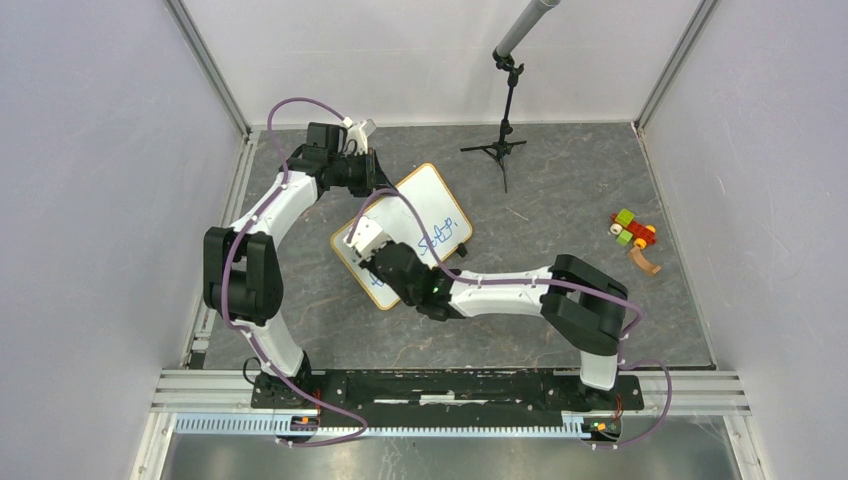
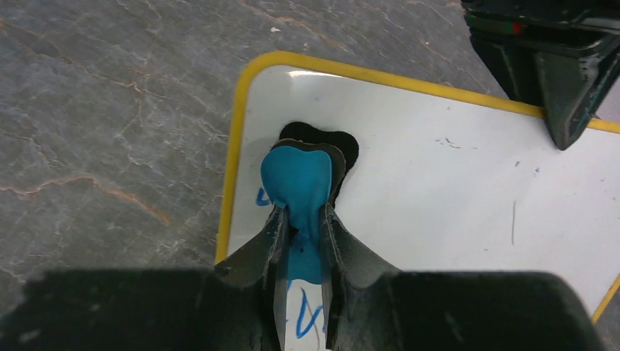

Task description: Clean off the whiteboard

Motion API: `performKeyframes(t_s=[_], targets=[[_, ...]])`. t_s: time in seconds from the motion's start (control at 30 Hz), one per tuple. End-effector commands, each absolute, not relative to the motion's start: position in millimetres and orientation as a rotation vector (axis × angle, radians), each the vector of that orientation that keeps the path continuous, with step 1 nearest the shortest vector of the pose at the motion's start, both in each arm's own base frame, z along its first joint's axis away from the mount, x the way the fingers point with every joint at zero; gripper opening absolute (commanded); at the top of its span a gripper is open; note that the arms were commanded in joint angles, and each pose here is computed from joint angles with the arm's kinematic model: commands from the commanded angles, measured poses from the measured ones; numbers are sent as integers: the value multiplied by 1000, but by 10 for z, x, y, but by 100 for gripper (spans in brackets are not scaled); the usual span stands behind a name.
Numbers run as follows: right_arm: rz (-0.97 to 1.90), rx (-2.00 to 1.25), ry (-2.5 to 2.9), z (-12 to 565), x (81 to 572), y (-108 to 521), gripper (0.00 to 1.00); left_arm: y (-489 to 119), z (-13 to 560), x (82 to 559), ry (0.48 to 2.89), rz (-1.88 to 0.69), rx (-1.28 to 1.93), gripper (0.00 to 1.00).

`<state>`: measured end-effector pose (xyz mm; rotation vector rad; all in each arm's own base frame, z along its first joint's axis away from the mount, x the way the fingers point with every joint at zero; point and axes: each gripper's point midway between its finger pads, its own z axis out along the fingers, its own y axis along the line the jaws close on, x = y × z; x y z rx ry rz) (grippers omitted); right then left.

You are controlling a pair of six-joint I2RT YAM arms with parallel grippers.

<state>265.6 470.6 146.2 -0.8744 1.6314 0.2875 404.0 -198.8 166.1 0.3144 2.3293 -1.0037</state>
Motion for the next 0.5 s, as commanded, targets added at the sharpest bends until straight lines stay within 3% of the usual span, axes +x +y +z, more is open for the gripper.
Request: performKeyframes(t_s=[0.0, 0.47], targets=[[377, -913, 1618, 1438, 2505, 4949, 22, -2050, 1773, 3902, 2344, -1032, 314, 2], [284, -741, 1703, 1427, 2899, 4335, 22, -2053, 1778, 3900, 2343, -1032, 317, 2]])
